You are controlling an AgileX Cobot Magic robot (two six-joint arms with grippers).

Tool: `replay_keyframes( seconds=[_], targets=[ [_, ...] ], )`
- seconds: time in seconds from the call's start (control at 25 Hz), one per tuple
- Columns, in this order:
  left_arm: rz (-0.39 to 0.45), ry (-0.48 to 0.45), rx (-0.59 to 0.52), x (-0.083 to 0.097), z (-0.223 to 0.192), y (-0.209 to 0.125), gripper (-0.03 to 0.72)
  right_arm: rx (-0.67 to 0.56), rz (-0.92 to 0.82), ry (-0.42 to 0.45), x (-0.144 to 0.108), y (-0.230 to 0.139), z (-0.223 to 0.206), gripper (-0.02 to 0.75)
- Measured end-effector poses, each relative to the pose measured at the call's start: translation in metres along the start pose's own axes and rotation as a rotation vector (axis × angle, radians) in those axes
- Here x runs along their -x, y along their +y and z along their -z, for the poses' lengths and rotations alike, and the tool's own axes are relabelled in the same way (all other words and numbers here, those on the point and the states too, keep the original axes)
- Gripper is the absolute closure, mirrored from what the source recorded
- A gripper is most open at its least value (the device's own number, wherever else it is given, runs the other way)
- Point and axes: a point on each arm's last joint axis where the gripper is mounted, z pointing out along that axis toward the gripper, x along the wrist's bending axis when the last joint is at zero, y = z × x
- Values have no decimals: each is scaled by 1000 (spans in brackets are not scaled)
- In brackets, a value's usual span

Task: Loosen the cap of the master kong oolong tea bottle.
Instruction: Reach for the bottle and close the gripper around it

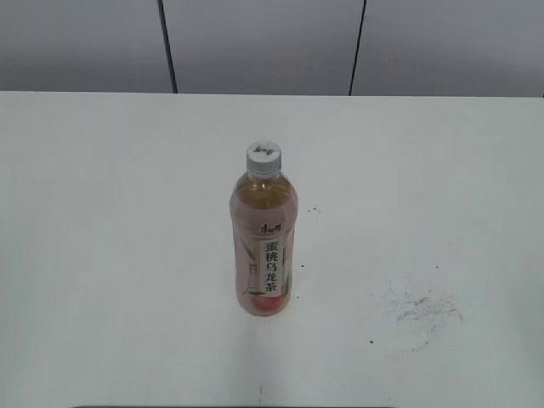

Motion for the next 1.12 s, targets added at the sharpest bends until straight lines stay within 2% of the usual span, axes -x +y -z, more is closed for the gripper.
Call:
replay_keyframes(
  seconds=[1.12],
  targets=[
    [0,0,0,0,0,0,449,0,0,0,0,0,0,183]
  ],
)
